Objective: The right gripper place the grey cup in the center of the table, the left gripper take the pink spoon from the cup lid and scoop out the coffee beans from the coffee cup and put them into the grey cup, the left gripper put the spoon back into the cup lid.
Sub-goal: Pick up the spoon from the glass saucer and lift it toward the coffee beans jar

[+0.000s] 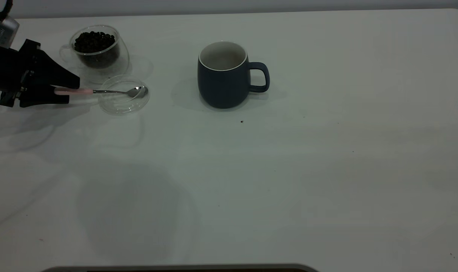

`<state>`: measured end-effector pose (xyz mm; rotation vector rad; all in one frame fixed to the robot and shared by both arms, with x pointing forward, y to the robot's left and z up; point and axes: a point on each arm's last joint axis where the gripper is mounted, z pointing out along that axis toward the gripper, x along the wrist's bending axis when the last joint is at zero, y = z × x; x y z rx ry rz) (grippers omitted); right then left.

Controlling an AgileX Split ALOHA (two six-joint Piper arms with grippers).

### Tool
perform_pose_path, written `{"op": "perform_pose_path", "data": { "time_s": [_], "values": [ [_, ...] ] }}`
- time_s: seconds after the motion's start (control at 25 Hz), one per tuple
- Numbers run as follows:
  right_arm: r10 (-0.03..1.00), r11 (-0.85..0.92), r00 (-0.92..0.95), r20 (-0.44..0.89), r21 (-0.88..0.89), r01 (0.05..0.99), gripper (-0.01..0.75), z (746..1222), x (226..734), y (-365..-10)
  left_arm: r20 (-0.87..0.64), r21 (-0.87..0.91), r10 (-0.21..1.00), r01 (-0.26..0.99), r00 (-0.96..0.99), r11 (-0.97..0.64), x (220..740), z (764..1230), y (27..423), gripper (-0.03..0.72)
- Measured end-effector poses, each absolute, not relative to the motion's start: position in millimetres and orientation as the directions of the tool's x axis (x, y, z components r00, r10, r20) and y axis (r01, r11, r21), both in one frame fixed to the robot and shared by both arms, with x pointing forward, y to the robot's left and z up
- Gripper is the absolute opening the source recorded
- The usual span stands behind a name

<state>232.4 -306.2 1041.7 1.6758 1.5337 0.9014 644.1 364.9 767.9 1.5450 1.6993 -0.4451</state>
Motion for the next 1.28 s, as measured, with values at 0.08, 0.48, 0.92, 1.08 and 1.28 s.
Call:
{"op": "perform_pose_path", "data": {
  "time_s": [0.08,0.48,0.92,1.08,1.28],
  "values": [
    [0.997,-0.071,0.064,0.044,0.849,0.523,0.565,1042,232,-306,-0.736,0.236,0.676,0.951,0.041,0.200,644,768,365,0.479],
    [0.997,-0.071,0.064,0.044,0.849,0.523,0.565,1042,232,-306,-0.736,0.233,0.676,0.951,0.036,0.202,644,768,365,0.337],
    [0.997,-0.071,0.064,0.044,0.849,0.523,0.565,1042,232,-306,-0.776,0.218,0.628,0.958,0.053,0.188,642,772,361,0.139],
    [0.997,-0.071,0.064,0.044,0.849,0.523,0.565,1042,232,-306,-0.800,0.187,0.599,0.963,0.036,0.192,640,774,359,0.137],
    [0.997,-0.071,0.064,0.044,0.849,0.523,0.565,1042,232,-306,-0.847,0.148,0.530,0.975,0.039,0.164,635,781,356,0.136]
  ]
}}
